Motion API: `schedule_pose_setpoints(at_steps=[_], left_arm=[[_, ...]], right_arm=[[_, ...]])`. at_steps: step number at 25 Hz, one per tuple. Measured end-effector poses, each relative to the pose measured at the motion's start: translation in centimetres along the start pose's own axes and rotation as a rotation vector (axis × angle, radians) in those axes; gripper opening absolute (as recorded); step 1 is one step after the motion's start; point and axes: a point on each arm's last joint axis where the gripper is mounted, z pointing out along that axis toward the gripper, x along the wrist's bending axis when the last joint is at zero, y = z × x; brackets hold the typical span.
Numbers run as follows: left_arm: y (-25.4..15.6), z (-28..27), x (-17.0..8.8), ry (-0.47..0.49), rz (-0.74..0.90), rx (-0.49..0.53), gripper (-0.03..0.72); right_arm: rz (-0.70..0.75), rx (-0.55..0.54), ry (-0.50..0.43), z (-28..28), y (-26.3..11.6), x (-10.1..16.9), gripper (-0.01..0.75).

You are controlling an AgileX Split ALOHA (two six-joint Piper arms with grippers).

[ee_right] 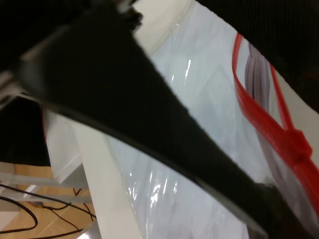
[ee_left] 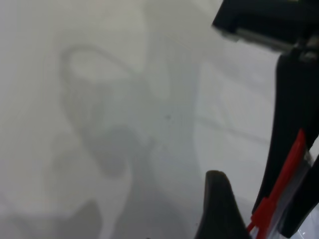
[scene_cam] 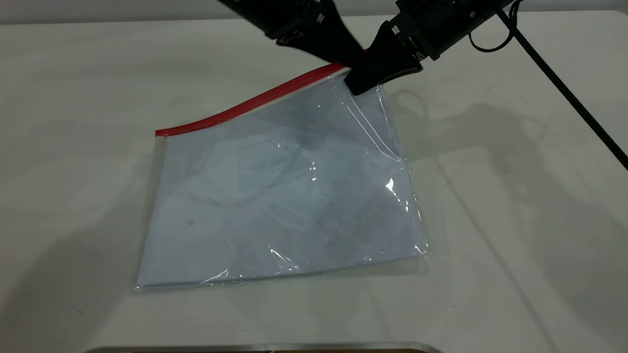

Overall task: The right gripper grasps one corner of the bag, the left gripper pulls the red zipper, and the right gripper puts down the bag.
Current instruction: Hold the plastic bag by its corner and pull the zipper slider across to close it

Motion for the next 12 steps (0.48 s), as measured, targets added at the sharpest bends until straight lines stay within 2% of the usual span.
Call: schedule_pose_setpoints(at_steps=[4, 12], left_arm=[[0.03, 0.00, 0.04, 0.004, 0.004, -0.003, 0.533], [-0.03, 0.08, 0.21, 0.017, 0.004, -0.005, 0.435]], right_arm=[[0.000, -0.001, -0.002, 0.00, 0.01, -0.02, 0.035], [0.000, -0.001, -0.002, 0.00, 0.01, -0.02, 0.035]])
